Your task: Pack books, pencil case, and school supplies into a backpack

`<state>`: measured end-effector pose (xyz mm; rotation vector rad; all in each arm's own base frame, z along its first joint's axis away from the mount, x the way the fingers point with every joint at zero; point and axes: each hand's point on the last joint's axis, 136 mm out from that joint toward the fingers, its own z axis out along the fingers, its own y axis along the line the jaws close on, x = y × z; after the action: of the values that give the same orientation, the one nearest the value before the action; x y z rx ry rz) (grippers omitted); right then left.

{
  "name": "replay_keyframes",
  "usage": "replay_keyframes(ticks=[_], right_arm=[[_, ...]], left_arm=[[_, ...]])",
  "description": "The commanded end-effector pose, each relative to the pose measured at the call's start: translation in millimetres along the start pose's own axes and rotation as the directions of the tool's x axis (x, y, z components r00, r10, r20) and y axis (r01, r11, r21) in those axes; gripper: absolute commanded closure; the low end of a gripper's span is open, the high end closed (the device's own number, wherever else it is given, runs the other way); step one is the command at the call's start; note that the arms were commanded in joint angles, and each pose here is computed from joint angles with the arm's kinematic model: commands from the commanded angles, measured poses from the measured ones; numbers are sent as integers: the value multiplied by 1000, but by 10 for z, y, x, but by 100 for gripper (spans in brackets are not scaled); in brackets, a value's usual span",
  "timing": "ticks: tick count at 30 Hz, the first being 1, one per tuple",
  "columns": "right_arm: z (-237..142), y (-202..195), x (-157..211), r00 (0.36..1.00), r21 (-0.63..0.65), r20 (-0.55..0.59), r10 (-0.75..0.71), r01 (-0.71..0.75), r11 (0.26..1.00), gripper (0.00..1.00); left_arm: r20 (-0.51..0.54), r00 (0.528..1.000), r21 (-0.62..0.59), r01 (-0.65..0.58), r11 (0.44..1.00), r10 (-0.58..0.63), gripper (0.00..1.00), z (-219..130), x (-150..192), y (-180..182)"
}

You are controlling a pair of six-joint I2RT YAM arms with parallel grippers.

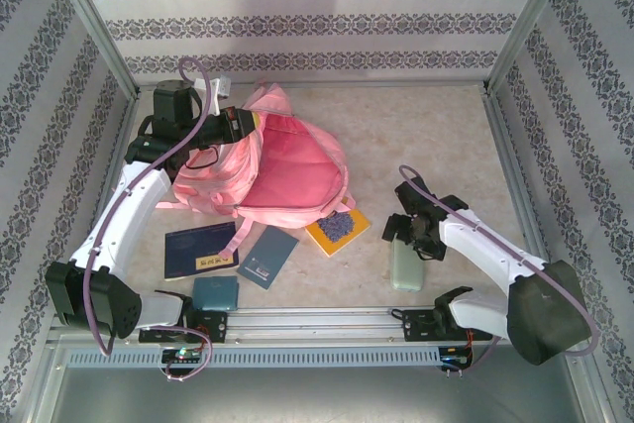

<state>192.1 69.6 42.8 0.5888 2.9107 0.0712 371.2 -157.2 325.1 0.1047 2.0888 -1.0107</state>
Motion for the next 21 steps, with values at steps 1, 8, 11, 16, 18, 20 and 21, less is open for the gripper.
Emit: replay_keyframes(ticks=[1, 8, 11, 16, 18, 20, 21], right_arm=[[32, 13, 117, 996, 5, -56, -63, 63, 998, 2], [146, 134, 178, 991, -13, -92, -97, 97, 995, 2], [202, 148, 178, 991, -3, -97, -87, 87, 996, 6], [168, 133, 106, 997, 2, -60, -44, 45, 999, 20], [102, 149, 74, 999, -12, -36, -30, 30, 999, 27], [13, 163, 19, 1000, -31, -5, -16, 15, 999, 32], [-44, 169, -6, 1000, -41, 9, -11, 11, 999, 35]], left_arm=[[83, 994, 79, -80, 994, 73, 100, -107, -221, -283], [83, 994, 80, -78, 994, 72, 100, -120, -221, -294], [88, 993, 79, -81, 994, 74, 100, -126, -260, -314], [87, 991, 77, -112, 991, 105, 100, -100, -414, -369], [84, 988, 67, -132, 989, 126, 100, -86, -470, -376], [81, 986, 64, -149, 987, 144, 100, -79, -512, -388], [82, 985, 63, -155, 986, 150, 100, -72, -531, -391]])
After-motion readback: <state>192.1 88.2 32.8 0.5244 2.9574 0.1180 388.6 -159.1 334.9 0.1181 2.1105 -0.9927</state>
